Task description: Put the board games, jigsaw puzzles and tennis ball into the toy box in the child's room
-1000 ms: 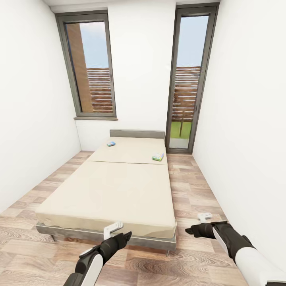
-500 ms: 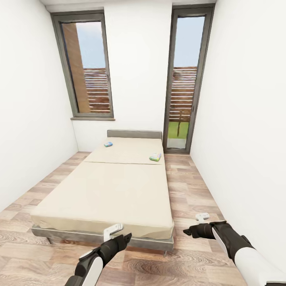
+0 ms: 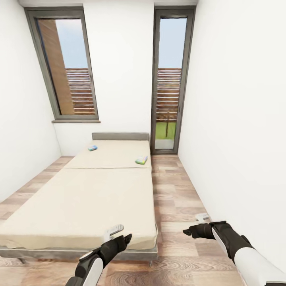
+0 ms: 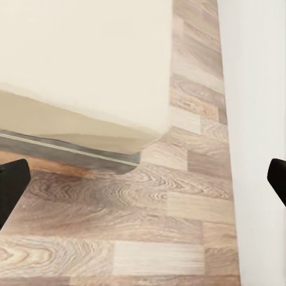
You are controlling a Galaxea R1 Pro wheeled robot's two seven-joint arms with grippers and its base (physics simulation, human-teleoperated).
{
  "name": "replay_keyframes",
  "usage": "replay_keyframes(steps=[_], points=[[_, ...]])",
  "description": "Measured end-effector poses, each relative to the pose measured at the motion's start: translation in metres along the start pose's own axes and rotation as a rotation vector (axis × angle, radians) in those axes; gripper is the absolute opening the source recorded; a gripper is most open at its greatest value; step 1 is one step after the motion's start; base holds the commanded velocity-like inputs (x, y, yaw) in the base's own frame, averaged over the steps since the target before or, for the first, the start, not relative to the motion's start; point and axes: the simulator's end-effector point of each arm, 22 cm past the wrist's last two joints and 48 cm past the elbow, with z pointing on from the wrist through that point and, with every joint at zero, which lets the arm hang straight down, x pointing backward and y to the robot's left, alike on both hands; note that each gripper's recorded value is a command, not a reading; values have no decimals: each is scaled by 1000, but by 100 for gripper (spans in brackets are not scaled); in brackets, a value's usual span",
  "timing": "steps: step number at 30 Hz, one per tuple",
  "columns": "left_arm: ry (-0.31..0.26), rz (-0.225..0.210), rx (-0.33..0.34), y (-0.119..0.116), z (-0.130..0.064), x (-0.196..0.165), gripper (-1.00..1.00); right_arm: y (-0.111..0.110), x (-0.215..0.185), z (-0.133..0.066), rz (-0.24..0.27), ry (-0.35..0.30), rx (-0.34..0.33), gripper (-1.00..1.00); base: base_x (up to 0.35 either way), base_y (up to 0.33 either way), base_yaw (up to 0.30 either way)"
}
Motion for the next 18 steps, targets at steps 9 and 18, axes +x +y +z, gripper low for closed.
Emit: replay_keyframes(steps=[9, 18], points=[[1, 0, 0, 0, 0, 1, 100, -1, -1, 0, -3, -6, 3, 100, 252, -226, -15], [1, 2, -1, 1, 0, 0, 100, 0, -1, 0, -3, -6, 3, 100, 252, -253, -2]])
